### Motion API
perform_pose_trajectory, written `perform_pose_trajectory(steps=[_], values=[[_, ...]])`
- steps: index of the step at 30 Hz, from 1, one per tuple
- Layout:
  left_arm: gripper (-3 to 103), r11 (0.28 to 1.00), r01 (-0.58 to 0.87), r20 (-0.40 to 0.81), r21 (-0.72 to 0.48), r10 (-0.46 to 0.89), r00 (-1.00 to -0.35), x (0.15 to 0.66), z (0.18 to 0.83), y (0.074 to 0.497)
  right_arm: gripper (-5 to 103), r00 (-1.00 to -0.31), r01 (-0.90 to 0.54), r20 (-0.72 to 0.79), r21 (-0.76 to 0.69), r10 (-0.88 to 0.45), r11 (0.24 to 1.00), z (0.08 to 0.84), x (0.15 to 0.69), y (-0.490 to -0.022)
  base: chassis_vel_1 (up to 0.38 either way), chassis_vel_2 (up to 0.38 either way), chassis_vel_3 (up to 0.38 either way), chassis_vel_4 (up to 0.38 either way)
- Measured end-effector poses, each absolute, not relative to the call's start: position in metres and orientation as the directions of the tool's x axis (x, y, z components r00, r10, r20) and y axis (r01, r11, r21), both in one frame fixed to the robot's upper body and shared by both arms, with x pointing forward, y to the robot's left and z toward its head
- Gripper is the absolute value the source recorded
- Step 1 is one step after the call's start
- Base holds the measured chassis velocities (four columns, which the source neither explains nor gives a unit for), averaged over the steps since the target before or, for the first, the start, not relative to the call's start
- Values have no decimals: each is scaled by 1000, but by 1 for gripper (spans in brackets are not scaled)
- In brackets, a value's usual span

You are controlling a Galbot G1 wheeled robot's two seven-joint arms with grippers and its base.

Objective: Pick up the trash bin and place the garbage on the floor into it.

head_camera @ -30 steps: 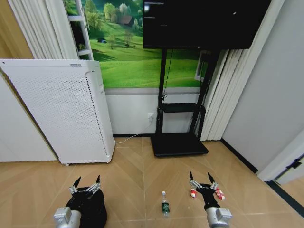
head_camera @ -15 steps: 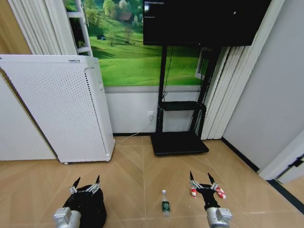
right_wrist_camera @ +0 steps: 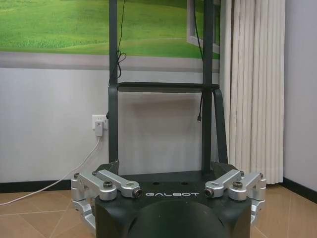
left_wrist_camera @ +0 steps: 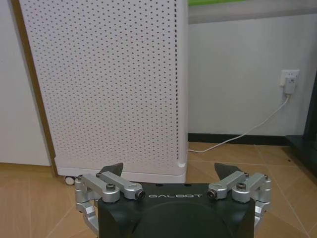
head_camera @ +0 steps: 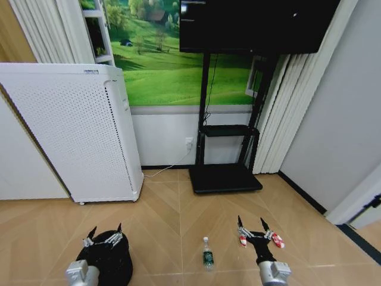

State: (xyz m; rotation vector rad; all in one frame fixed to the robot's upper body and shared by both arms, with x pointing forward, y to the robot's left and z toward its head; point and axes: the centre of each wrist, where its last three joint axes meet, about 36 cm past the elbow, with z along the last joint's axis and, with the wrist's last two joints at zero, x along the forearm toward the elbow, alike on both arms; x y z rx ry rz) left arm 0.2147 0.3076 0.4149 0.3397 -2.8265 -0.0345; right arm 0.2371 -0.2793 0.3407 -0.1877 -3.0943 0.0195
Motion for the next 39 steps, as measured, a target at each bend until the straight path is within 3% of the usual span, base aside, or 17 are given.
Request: perform_pose_trajectory(steps=[4,6,9,11,15,29,37,39], values=[[100,949,-306,353,77,-313,-882,208,426,316,100,-991,125,47,-15,125,992,337,239,-280,0,0,0,0],[100,928,-371,440,33,-347,-828,201,434,322,100,-990,132,55,-9,132,991,333,240,-280,0,0,0,0],[100,915,-404,511,-5,-345,-787,196,440,325,100,-989,134,55,-6,134,991,332,241,-280,0,0,0,0],[100,881,-465,650,-95,-299,-699,184,454,336,100,-989,139,53,4,139,990,331,243,-278,0,0,0,0],[100,841,-518,737,-156,-250,-628,172,465,356,100,-989,140,56,9,139,990,328,245,-277,0,0,0,0],[103,752,-616,821,-232,-188,-539,164,438,368,100,-988,137,69,16,135,990,322,244,-277,0,0,0,0],[98,723,-637,817,-268,-180,-548,200,406,392,100,-988,138,77,1,137,990,322,238,-288,0,0,0,0],[89,718,-645,825,-262,-181,-536,215,395,398,100,-987,140,75,-2,140,990,324,238,-291,0,0,0,0]])
